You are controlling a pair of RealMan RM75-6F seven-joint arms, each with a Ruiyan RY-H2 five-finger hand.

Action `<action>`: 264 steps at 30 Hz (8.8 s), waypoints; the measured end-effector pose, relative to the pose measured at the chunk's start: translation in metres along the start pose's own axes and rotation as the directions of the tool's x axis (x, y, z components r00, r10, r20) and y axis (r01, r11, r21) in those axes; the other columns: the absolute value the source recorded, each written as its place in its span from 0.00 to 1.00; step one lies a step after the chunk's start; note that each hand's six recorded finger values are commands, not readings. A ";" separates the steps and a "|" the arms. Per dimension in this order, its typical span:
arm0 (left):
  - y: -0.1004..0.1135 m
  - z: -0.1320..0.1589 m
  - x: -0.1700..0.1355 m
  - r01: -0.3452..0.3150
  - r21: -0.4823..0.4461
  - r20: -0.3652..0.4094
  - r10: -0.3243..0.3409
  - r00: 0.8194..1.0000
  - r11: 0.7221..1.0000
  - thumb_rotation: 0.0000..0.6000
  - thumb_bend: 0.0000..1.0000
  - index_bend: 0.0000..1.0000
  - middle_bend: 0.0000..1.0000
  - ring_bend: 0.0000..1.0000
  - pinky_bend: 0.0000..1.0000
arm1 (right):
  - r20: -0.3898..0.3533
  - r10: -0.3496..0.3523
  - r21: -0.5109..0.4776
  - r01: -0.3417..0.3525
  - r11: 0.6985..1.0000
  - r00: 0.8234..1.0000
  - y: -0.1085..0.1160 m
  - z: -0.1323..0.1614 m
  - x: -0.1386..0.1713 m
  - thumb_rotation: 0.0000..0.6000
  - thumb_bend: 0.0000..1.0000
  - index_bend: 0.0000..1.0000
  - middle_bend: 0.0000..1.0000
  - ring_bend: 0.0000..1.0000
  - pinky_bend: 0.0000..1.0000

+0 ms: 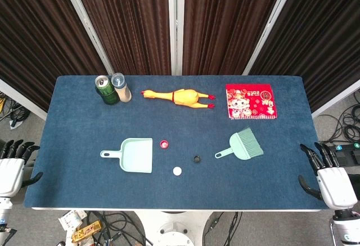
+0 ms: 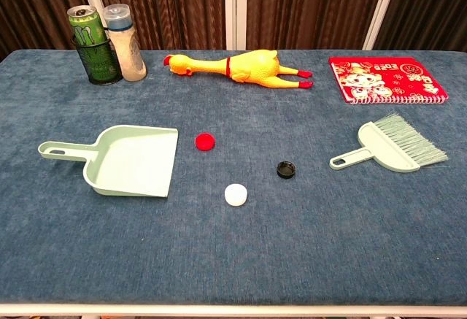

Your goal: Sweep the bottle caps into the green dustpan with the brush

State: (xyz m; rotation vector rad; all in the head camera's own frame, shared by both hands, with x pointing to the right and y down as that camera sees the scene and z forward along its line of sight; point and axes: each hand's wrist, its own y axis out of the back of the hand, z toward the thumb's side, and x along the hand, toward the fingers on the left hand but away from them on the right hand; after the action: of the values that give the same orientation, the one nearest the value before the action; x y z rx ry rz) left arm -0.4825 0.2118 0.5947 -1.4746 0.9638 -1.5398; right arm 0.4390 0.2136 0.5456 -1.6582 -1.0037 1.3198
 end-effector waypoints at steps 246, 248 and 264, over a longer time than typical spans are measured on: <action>-0.088 0.347 0.129 0.481 0.025 0.410 -0.448 0.795 0.876 1.00 0.37 0.54 0.50 0.33 0.27 | -0.490 0.140 -0.416 -0.372 0.829 0.860 -0.142 0.263 -0.133 1.00 0.61 0.80 0.72 0.35 0.12; -0.088 0.347 0.130 0.484 0.022 0.404 -0.450 0.796 0.875 1.00 0.37 0.54 0.50 0.33 0.27 | -0.485 0.129 -0.435 -0.366 0.822 0.865 -0.147 0.267 -0.132 1.00 0.61 0.81 0.72 0.35 0.11; -0.086 0.358 0.128 0.512 0.002 0.398 -0.470 0.788 0.859 1.00 0.37 0.55 0.51 0.33 0.28 | -0.453 -0.003 -0.573 -0.289 0.767 0.892 -0.155 0.305 -0.148 1.00 0.62 0.81 0.72 0.36 0.10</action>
State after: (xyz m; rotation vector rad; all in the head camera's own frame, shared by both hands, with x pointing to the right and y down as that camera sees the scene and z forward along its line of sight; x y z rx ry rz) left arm -0.1304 0.1274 0.7390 -2.1350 0.4420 -1.4650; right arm 0.1001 0.1675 0.6934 -2.4513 -1.1197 0.6502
